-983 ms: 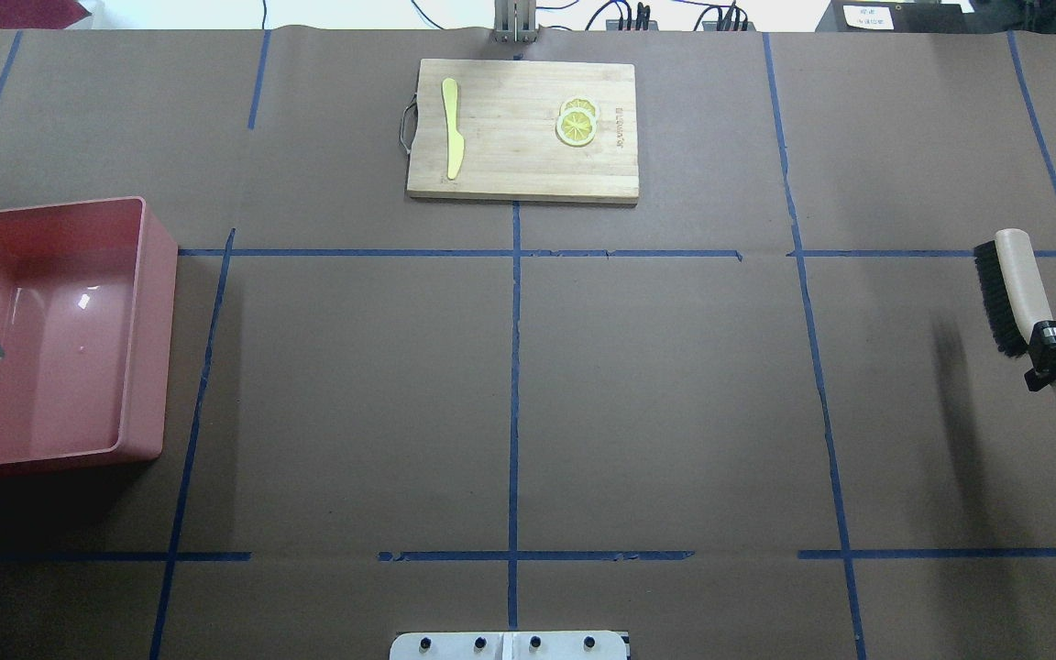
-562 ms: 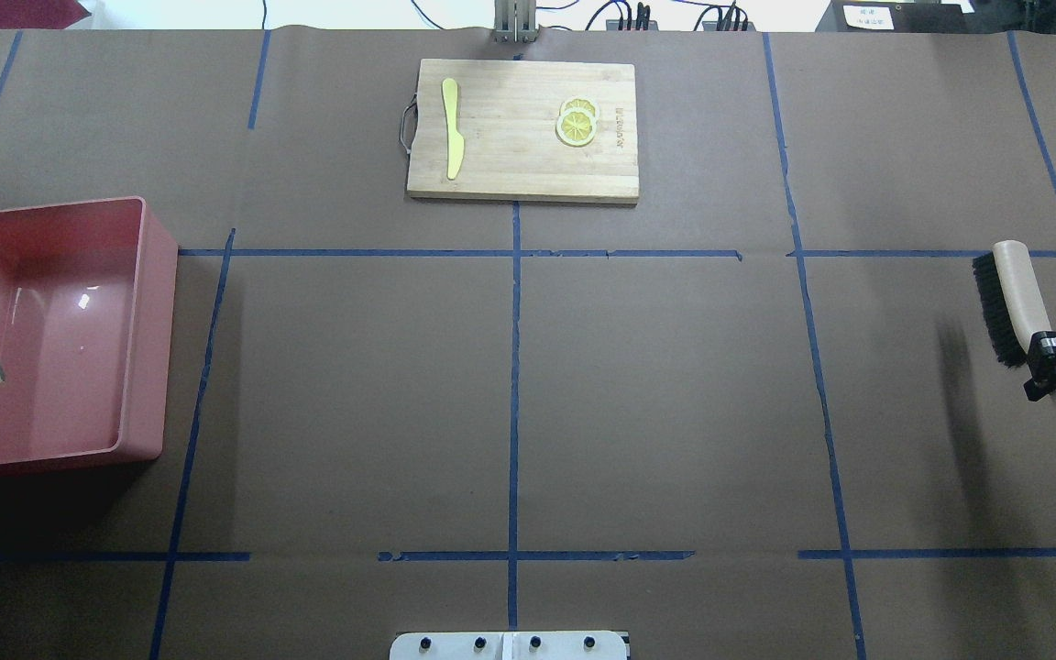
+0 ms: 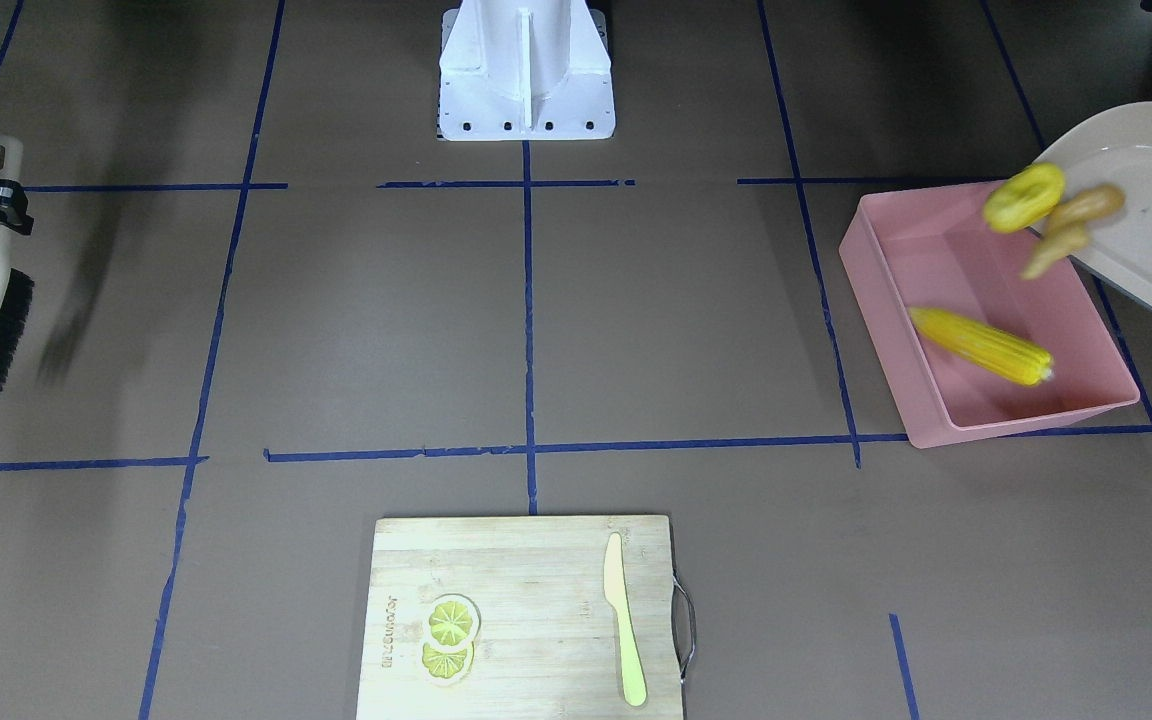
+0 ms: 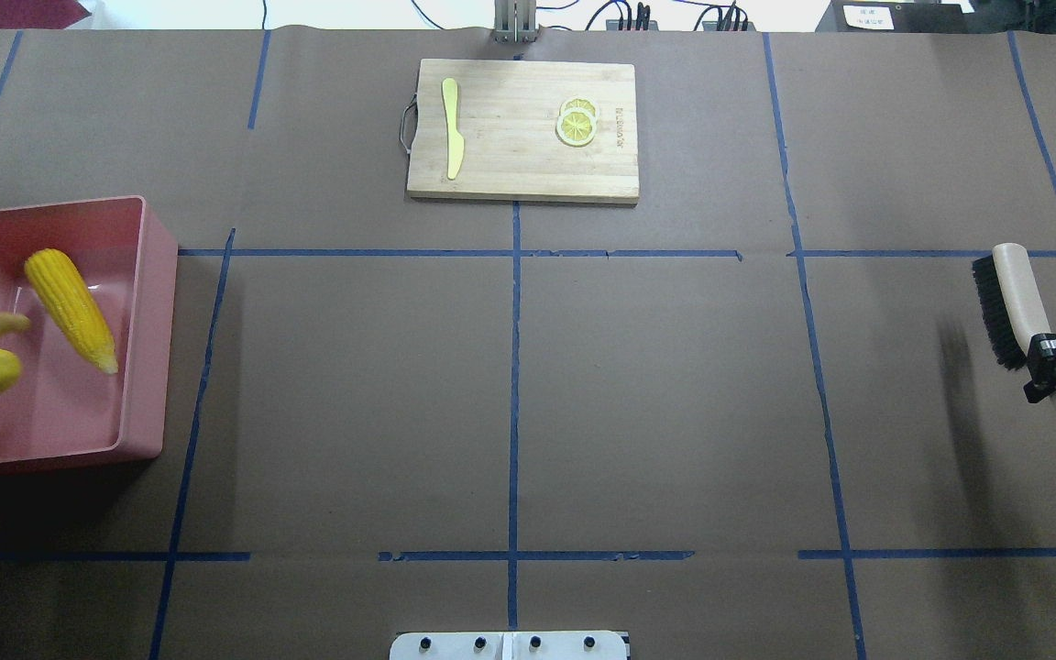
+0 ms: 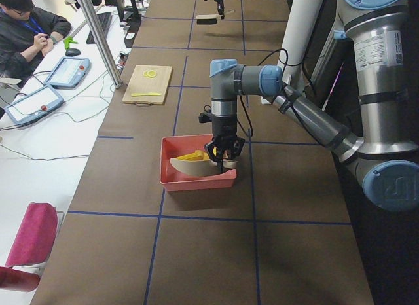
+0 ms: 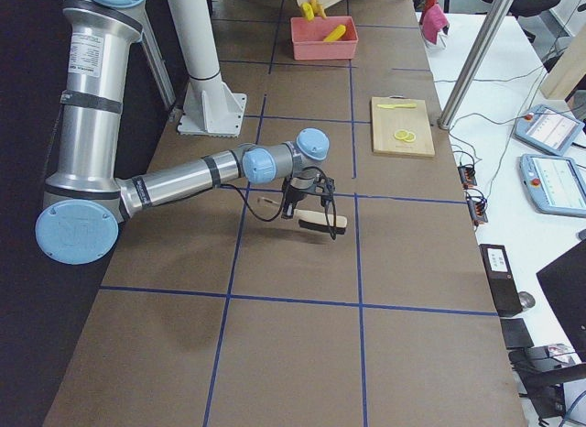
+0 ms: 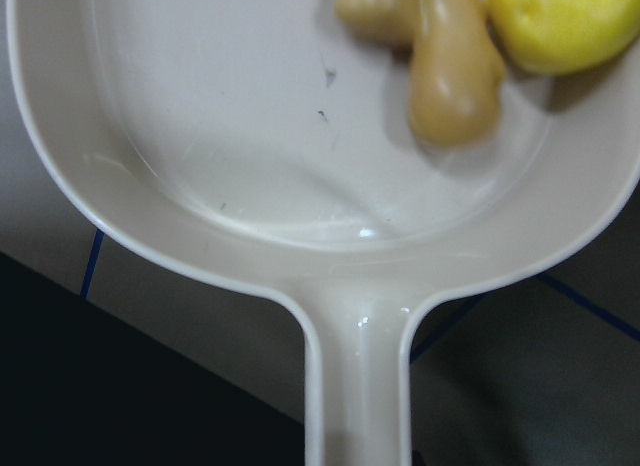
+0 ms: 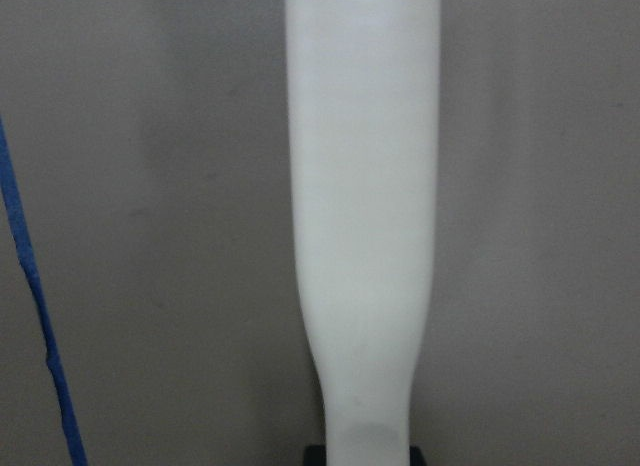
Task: Sweep and dump trash into bin
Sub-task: 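Tip the dustpan over the pink bin with the left gripper, then bring the empty dustpan back over the table while the right gripper lowers the brush, then lower the dustpan onto the table with the left gripper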
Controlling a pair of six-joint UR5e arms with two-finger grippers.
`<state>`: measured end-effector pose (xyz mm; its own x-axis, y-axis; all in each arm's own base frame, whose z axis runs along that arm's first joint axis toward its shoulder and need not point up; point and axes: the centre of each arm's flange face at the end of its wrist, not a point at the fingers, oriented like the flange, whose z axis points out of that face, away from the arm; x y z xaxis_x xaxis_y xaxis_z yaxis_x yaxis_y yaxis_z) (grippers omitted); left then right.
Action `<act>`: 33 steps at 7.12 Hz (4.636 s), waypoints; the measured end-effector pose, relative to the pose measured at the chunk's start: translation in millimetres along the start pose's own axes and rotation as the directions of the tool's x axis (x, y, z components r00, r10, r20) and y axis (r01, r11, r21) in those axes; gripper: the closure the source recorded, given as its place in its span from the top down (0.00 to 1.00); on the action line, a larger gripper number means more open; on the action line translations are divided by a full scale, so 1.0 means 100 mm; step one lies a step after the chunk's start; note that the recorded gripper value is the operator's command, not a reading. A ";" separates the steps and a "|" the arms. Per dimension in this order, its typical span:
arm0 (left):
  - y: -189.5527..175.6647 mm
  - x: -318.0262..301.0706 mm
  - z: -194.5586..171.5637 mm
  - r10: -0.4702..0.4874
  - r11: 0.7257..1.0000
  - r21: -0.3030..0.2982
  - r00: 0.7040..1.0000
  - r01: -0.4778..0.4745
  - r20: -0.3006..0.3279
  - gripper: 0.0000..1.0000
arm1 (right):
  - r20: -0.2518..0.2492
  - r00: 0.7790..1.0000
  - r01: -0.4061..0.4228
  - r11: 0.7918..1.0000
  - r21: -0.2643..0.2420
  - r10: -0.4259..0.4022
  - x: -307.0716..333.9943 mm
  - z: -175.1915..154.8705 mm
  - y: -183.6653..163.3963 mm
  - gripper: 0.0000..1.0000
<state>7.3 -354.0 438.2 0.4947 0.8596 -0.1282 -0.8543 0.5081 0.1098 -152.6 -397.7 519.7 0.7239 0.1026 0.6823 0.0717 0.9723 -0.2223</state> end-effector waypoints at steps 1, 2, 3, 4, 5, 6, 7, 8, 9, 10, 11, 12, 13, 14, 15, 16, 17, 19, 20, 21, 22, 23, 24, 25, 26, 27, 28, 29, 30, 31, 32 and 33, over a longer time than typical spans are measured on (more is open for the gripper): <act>-0.01 0.04 -0.08 0.013 0.999 -0.035 1.000 -0.012 0.007 0.00 | -0.002 1.000 0.000 1.000 -0.002 0.000 0.00 0.02 0.00 0.01; -0.02 0.07 -0.18 0.021 0.998 -0.061 1.000 -0.020 0.013 0.00 | -0.005 1.000 0.001 1.000 -0.007 -0.001 0.00 0.04 -0.01 0.01; -0.02 0.09 -0.29 0.026 0.997 -0.071 1.000 -0.025 0.016 0.00 | -0.013 1.000 0.006 1.000 -0.012 -0.006 -0.02 0.09 0.00 0.01; -0.04 0.10 -0.38 0.038 0.997 -0.068 0.999 -0.036 0.019 0.00 | -0.024 1.000 0.019 1.000 -0.014 -0.019 -0.04 0.15 0.02 0.01; -0.06 0.11 -0.45 0.054 0.997 -0.057 0.998 -0.052 0.023 0.00 | -0.030 0.999 0.035 0.999 -0.008 -0.035 -0.05 0.24 0.05 0.01; -0.07 0.13 -0.50 0.062 0.997 -0.044 0.998 -0.061 0.026 0.00 | -0.025 0.999 0.036 0.999 0.002 -0.035 -0.05 0.37 0.08 0.01; -0.08 0.14 -0.55 0.066 0.997 -0.027 0.998 -0.066 0.024 0.00 | -0.015 1.000 0.027 1.000 0.009 -0.027 -0.03 0.49 0.09 0.01; -0.11 0.14 -0.59 0.069 0.998 -0.010 0.997 -0.069 0.024 0.00 | -0.005 1.000 0.030 0.999 0.013 -0.030 0.06 0.62 0.09 0.01; -0.14 0.13 -0.62 0.071 0.997 0.003 0.997 -0.071 0.026 0.00 | 0.011 0.999 0.042 0.999 0.022 -0.043 0.18 0.73 0.10 0.02; -0.16 0.13 -0.65 0.072 0.997 0.010 0.997 -0.072 0.028 0.00 | 0.027 0.998 0.055 0.998 0.033 -0.056 0.25 0.79 0.10 0.16; -0.18 0.13 -0.67 0.073 0.997 0.021 0.997 -0.074 0.026 0.00 | 0.033 0.997 0.062 0.997 0.037 -0.063 0.28 0.82 0.11 0.35; -0.23 0.14 -0.74 0.077 0.995 0.055 0.997 -0.078 0.017 0.00 | 0.035 0.997 0.067 0.997 0.037 -0.068 0.28 0.83 0.11 0.55; -0.32 0.15 -0.85 0.084 0.991 0.107 0.996 -0.084 0.004 0.00 | 0.036 0.997 0.072 0.997 0.037 -0.073 0.27 0.84 0.12 0.66; -0.39 0.16 -0.95 0.091 0.984 0.151 0.996 -0.090 0.000 0.00 | 0.037 0.996 0.076 0.996 0.036 -0.077 0.26 0.85 0.12 0.74; -0.44 0.17 -1.04 0.097 0.978 0.188 0.995 -0.095 -0.005 0.00 | 0.039 0.996 0.079 0.996 0.037 -0.081 0.25 0.85 0.12 0.83; -0.53 0.20 -1.17 0.105 0.963 0.254 0.994 -0.093 -0.033 0.00 | 0.043 0.995 0.083 0.996 0.038 -0.085 0.23 0.83 0.12 1.00; -0.65 0.23 -1.35 0.112 0.939 0.333 0.991 -0.084 -0.067 0.00 | 0.052 0.995 0.087 0.995 0.039 -0.089 0.20 0.81 0.13 1.00; -0.89 0.26 -1.64 0.142 0.895 0.436 0.987 -0.093 -0.081 0.00 | 0.067 0.993 0.091 0.994 0.053 -0.095 0.16 0.71 0.13 1.00; -1.12 0.32 -1.69 0.195 0.867 0.482 0.977 -0.128 -0.091 0.00 | 0.072 0.993 0.083 0.993 0.080 -0.089 0.18 0.61 0.10 1.00; -1.45 0.39 -1.68 0.258 0.833 0.525 0.962 -0.173 -0.093 0.00 | 0.083 0.994 0.065 0.991 0.121 -0.075 0.25 0.44 0.04 1.00; -1.83 0.45 -1.62 0.302 0.801 0.563 0.949 -0.205 -0.085 0.00 | 0.098 0.993 0.045 0.984 0.169 -0.063 0.32 0.25 -0.02 1.00; -2.23 0.52 -1.54 0.333 0.775 0.592 0.939 -0.223 -0.082 0.00 | 0.110 0.993 0.026 0.977 0.210 -0.050 0.40 0.09 -0.08 1.00; -2.55 0.59 -1.45 0.361 0.761 0.603 0.929 -0.239 -0.086 0.00 | 0.115 0.993 0.010 0.972 0.234 -0.038 0.47 -0.01 -0.12 1.00; -2.84 0.66 -1.37 0.396 0.755 0.599 0.914 -0.268 -0.090 0.00 | 0.114 0.993 0.004 0.968 0.251 -0.033 0.49 -0.06 -0.15 1.00; -3.13 0.75 -1.31 0.442 0.743 0.592 0.893 -0.311 -0.086 0.00 | 0.105 0.994 0.006 0.962 0.274 -0.036 0.46 -0.11 -0.20 1.00; -3.37 0.82 -1.23 0.482 0.727 0.591 0.873 -0.348 -0.078 0.00 | 0.095 0.995 0.010 0.955 0.296 -0.040 0.43 -0.14 -0.25 1.00; -3.62 0.90 -1.09 0.515 0.704 0.602 0.855 -0.378 -0.065 0.00 | 0.090 0.995 0.013 0.951 0.309 -0.043 0.40 -0.17 -0.28 1.00; -3.84 0.96 -0.94 0.537 0.683 0.613 0.842 -0.396 -0.054 0.00 | 0.089 0.995 0.017 0.948 0.317 -0.048 0.38 -0.19 -0.29 1.00; -4.01 0.99 -0.81 0.550 0.672 0.619 0.834 -0.406 -0.050 0.00 | 0.089 0.995 0.019 0.947 0.322 -0.050 0.36 -0.21 -0.30 1.00; -4.10 1.03 -0.73 0.558 0.668 0.620 0.828 -0.412 -0.051 0.00 | 0.090 0.995 0.018 0.946 0.324 -0.050 0.35 -0.21 -0.31 1.00; -4.16 1.09 -0.68 0.560 0.671 0.618 0.826 -0.410 -0.061 0.00 | 0.092 0.995 0.017 0.945 0.328 -0.050 0.32 -0.23 -0.33 1.00; -4.22 1.19 -0.66 0.551 0.684 0.615 0.830 -0.392 -0.084 0.00 | 0.093 0.994 0.016 0.944 0.331 -0.050 0.31 -0.24 -0.34 1.00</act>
<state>416.5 -470.1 311.0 -0.0731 0.9890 -0.1287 -0.6805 0.0448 0.7314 -116.2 -432.7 531.8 0.6527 0.0731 0.7541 -0.1473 0.9886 0.0317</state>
